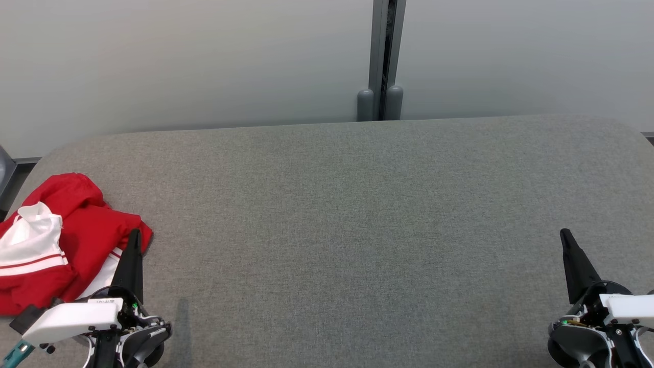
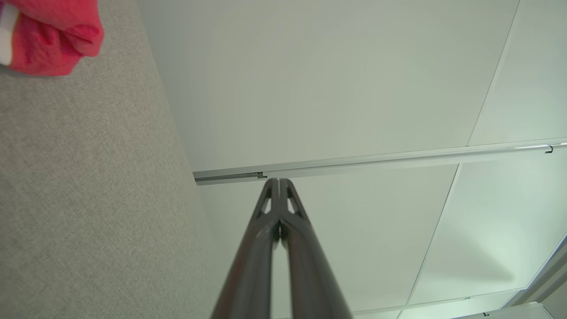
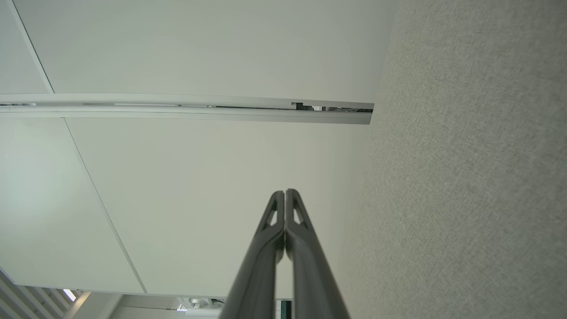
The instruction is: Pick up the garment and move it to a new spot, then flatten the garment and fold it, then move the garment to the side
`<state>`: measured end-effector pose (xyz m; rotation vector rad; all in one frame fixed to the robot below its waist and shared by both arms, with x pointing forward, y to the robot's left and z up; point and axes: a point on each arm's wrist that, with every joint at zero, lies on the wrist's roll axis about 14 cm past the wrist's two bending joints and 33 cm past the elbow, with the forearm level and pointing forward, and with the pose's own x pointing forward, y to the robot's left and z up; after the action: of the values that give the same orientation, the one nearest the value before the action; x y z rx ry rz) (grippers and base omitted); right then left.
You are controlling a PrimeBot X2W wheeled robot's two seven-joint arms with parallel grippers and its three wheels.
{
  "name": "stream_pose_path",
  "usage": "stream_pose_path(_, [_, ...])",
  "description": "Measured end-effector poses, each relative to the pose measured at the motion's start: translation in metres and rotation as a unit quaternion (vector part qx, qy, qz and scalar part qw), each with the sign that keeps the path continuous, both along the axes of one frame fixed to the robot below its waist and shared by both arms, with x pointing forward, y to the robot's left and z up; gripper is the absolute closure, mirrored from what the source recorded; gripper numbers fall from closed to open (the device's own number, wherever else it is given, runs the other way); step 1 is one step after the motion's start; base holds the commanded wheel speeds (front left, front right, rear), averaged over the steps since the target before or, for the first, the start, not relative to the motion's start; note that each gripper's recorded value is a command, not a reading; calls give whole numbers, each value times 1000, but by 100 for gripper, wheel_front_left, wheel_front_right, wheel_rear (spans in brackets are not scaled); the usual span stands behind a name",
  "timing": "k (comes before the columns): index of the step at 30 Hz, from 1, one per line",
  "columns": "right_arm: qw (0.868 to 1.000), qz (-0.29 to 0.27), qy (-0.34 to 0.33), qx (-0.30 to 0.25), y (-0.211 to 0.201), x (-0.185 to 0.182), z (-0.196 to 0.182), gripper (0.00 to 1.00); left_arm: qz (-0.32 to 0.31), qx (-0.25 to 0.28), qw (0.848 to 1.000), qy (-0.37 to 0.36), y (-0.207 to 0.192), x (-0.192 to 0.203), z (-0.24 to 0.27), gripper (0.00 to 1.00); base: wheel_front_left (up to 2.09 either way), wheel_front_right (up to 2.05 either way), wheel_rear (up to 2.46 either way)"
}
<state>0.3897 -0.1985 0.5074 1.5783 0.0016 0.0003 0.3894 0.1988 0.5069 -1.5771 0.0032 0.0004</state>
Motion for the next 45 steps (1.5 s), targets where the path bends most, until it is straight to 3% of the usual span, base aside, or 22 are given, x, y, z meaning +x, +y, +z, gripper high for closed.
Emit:
stream_pose_path(23, [1000, 0, 0, 0, 0, 0, 0, 100, 0, 0, 1000, 0, 0, 0, 0, 100, 0, 0, 0])
stream_pose_path(24, [1000, 0, 2, 1, 0, 0, -2, 0, 0, -1, 1000, 3, 0, 0, -2, 0, 0, 0, 0])
stream_pose_path(29, [999, 0, 40, 12, 5, -12, -27, 0, 2, -11, 999, 44, -4, -13, -30, 0, 0, 0, 0])
stream_pose_path(35, [999, 1, 40, -6, 9, -11, -27, 0, 10, 3, 999, 52, -4, -14, -35, 0, 0, 0, 0])
stream_pose_path(45, [996, -1, 38, -81, 9, -5, -24, 0, 18, 93, 993, 64, 2, -12, -40, 0, 0, 0, 0])
